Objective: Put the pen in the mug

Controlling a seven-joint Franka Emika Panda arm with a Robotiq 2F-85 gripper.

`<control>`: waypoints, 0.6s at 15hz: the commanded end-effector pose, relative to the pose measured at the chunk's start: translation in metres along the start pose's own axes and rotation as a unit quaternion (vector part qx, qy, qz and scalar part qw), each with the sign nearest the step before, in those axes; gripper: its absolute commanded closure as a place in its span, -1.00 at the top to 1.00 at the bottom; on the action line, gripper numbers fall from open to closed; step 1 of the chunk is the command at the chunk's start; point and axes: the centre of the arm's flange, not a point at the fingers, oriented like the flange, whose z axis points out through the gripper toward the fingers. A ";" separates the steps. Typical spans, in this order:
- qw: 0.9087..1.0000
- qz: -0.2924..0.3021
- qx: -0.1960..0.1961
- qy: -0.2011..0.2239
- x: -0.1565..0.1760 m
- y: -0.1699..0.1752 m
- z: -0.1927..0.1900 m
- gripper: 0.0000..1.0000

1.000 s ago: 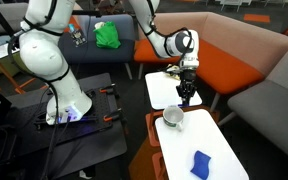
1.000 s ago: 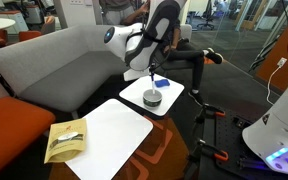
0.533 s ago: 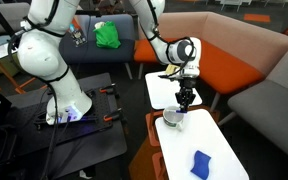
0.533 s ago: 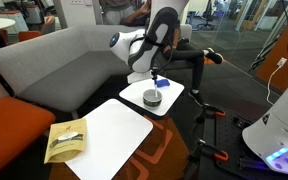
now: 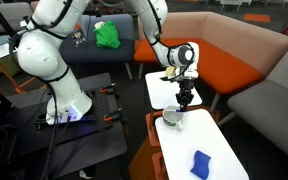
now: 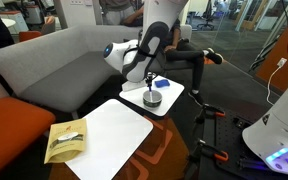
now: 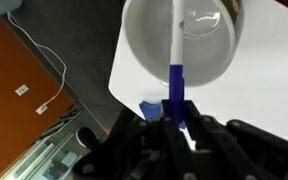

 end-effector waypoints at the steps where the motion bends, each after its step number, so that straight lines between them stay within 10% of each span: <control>1: 1.000 -0.004 -0.024 -0.006 -0.003 -0.008 0.000 -0.32; 9: 0.999 -0.004 0.023 -0.027 0.001 0.020 -0.038 0.98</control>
